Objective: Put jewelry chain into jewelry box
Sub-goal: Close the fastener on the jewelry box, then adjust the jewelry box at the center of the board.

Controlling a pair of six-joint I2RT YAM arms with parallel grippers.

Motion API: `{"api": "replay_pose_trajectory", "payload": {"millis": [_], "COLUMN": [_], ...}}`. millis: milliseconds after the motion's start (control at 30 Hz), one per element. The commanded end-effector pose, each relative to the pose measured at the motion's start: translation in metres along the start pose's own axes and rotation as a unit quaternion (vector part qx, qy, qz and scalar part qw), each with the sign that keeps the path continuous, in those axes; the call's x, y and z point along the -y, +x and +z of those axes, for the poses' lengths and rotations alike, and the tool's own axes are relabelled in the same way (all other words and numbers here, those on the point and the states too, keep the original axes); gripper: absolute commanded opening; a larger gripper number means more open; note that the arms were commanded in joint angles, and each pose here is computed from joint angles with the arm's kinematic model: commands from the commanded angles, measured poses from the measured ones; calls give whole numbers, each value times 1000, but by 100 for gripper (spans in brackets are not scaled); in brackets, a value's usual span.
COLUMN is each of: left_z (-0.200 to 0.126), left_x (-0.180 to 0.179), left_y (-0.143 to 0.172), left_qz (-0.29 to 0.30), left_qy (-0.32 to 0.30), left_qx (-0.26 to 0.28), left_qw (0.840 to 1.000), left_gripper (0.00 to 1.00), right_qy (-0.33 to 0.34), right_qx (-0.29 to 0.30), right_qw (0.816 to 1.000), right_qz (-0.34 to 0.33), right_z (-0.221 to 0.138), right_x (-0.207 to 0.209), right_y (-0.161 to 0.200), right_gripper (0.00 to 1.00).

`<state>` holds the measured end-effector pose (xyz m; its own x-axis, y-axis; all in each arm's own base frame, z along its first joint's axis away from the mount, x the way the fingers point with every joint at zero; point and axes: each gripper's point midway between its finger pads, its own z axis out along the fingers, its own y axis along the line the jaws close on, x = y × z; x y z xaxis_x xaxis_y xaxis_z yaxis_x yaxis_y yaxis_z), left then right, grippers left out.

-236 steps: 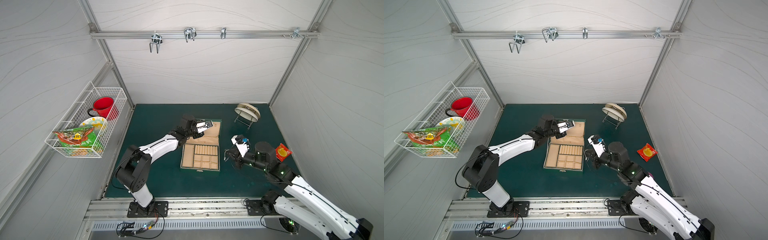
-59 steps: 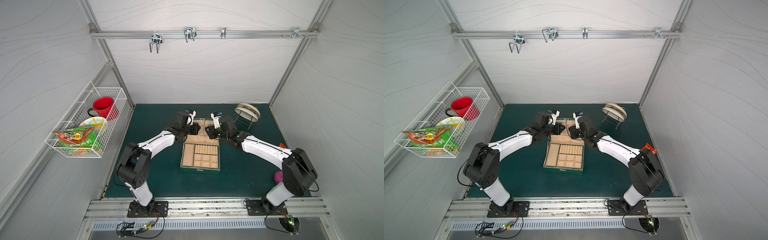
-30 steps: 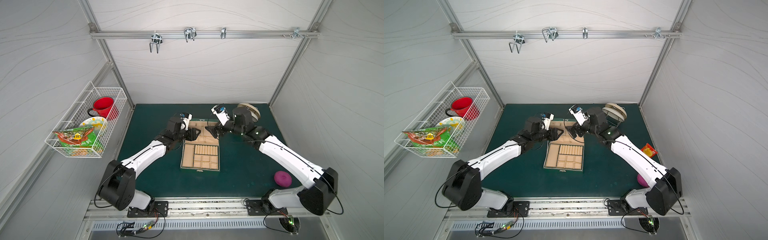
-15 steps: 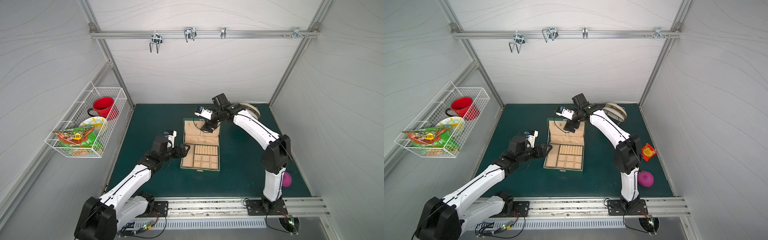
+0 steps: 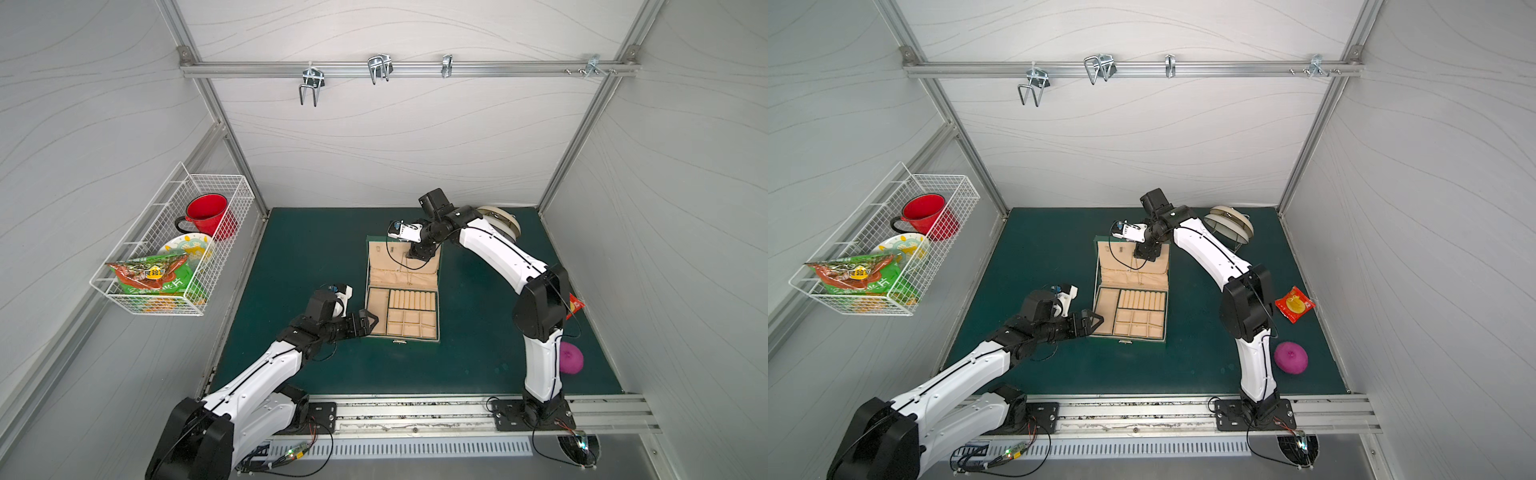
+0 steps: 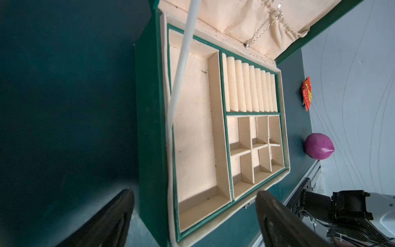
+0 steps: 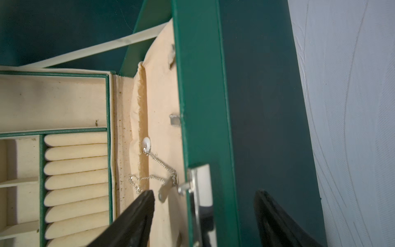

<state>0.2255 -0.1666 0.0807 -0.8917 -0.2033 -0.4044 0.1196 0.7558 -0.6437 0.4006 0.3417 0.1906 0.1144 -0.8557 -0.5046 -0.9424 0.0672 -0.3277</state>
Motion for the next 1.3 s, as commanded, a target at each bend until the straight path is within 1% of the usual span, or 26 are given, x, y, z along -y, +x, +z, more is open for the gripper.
{"api": "replay_pose_trajectory", "payload": {"millis": [0,100,133,267,300,500,667,833,933,1033,1100,1200,1233,1267], "left_z": [2,4,4,7,8,11,17,23,26,32,37,46,48,52], "left_x": [9,10,11,14,15,20,39,54,65,76,80,88,92,97], "left_y": [1,5,6,9,10,15,27,40,47,53,58,66,68,70], "left_qz": [-4,-8,-9,-5,-3,11,49,93,115,146,160,177,186,197], "left_qy": [30,38,42,48,49,54,83,91,107,118,119,130,135,136], "left_qx": [-7,-15,-18,-28,-31,-42,-66,-84,-88,-94,-102,-110,-111,-108], "left_qw": [1000,999,999,998,998,998,993,988,984,978,975,969,967,965], "left_gripper": [91,88,86,84,83,82,82,81,81,81,81,81,80,80], "right_qy": [4,8,9,7,7,19,20,23,32,40,49,67,72,80], "right_qx": [2,4,4,15,15,-2,-20,-25,-27,-31,-34,-34,-31,-23], "right_qw": [1000,1000,1000,1000,1000,1000,999,999,998,997,997,996,996,996], "right_qz": [-14,-12,-11,-7,-6,-10,-24,-43,-52,-57,-55,-41,-33,-20], "right_z": [9,12,12,10,11,12,11,2,-4,-9,-16,-33,-39,-50], "right_x": [3,5,6,7,7,10,7,3,2,2,3,5,6,8], "right_y": [-7,-9,-10,-15,-16,-10,-2,2,5,11,15,21,21,20], "right_gripper": [78,77,76,65,61,45,30,22,19,18,20,34,44,56]}}
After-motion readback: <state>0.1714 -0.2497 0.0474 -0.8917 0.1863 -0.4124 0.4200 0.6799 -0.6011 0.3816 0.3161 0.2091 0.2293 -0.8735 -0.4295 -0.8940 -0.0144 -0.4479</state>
